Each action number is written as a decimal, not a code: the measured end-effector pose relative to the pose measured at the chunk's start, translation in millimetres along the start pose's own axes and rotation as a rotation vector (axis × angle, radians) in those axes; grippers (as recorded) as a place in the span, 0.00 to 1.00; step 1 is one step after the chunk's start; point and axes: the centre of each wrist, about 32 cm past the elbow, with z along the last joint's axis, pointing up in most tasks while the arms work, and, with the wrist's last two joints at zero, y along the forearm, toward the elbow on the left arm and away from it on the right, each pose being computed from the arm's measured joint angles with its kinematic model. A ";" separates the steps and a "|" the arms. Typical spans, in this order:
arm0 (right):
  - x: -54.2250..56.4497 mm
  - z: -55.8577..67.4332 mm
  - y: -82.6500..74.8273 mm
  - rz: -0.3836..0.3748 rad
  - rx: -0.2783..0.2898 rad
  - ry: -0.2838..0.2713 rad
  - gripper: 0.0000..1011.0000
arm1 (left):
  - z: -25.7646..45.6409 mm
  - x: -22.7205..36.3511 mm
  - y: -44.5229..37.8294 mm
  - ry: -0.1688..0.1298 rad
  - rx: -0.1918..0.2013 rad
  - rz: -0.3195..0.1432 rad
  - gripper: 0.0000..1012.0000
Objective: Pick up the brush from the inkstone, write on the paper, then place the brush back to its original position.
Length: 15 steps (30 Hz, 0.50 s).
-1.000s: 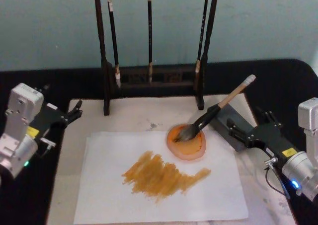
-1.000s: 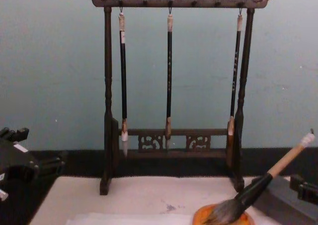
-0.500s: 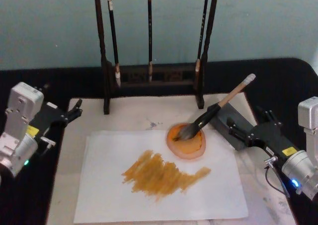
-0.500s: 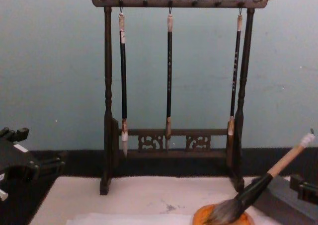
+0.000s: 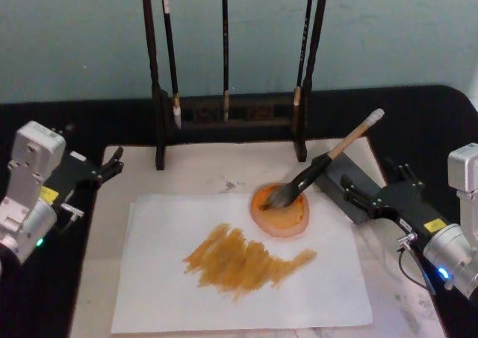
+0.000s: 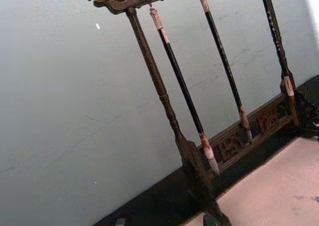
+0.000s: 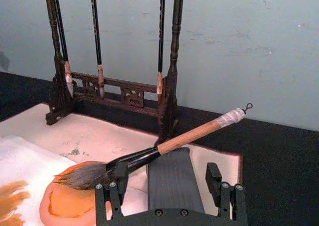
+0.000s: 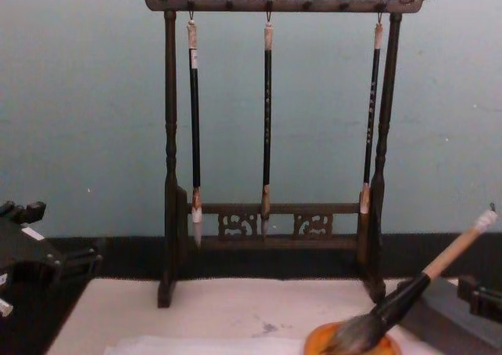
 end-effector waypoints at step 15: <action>0.0 0.0 0.0 0.000 0.000 0.000 0.99 | 0.0 0.0 0.0 0.000 0.000 0.000 1.00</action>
